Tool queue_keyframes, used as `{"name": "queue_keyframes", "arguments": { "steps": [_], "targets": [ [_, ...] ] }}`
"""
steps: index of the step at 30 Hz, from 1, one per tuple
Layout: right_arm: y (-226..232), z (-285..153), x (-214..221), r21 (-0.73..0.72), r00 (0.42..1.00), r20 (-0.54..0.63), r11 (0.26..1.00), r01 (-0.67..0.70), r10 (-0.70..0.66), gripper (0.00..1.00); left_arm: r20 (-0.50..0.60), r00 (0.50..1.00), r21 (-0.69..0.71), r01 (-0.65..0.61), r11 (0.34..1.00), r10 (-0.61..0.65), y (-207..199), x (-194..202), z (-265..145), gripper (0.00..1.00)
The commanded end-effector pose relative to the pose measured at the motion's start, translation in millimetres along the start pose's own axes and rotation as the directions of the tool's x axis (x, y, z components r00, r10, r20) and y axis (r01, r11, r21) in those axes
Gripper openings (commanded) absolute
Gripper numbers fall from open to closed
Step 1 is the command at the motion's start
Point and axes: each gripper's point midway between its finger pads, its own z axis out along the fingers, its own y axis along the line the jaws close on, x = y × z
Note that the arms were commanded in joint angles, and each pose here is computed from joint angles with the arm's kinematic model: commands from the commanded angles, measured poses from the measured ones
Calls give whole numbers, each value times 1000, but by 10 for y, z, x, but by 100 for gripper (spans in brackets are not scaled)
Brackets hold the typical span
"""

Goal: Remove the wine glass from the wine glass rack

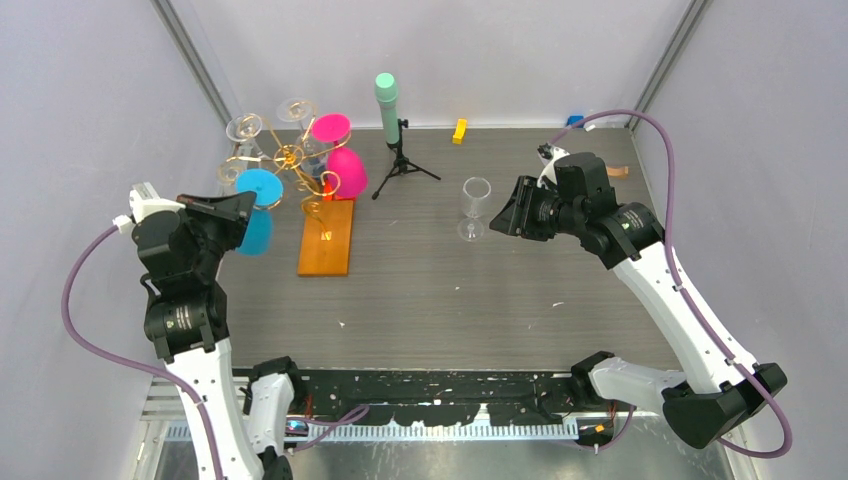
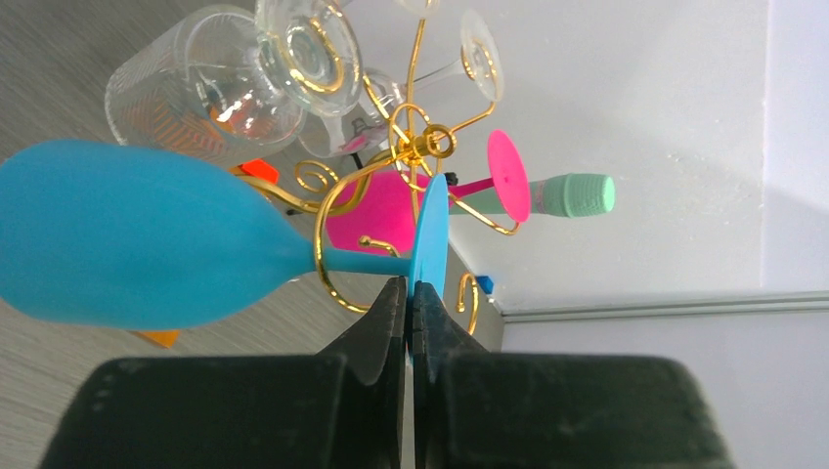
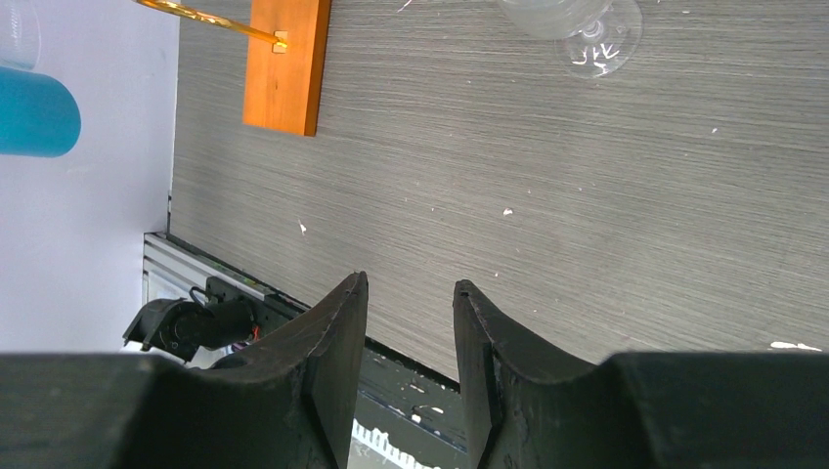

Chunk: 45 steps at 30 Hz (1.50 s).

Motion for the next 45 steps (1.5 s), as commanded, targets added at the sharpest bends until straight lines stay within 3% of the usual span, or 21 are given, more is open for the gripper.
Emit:
{"name": "queue_keyframes", "arguments": {
  "steps": [1, 5, 9, 19, 30, 37, 45],
  "targets": [
    [71, -68, -119, -26, 998, 63, 1000, 16, -14, 43, 52, 999, 102, 0, 995, -6, -248, -173, 135, 0],
    [76, -83, -127, -27, 998, 68, 999, 17, -15, 43, 10, 1000, 123, -10, 992, 9, -303, -147, 261, 0],
    [77, -96, -124, -28, 997, 70, 999, 17, -15, 43, -101, 995, 185, -4, 983, 23, -415, 0, 344, 0],
    [109, -121, -97, -48, 998, 63, 999, 15, -12, 50, -233, 969, 246, -22, 969, 81, -510, 224, 193, 0],
    [162, -166, -31, -86, 999, 48, 996, 6, -2, 59, -253, 960, 273, -48, 961, 120, -531, 340, -120, 0],
    [417, -190, 79, -264, 999, 31, 964, -22, 31, 71, -312, 945, 316, 7, 949, 97, -580, 494, -356, 0],
    [851, -243, 130, -547, 983, 21, 825, -142, 183, 80, -429, 903, 358, 159, 920, 11, -698, 735, -628, 0]
  ]
}}
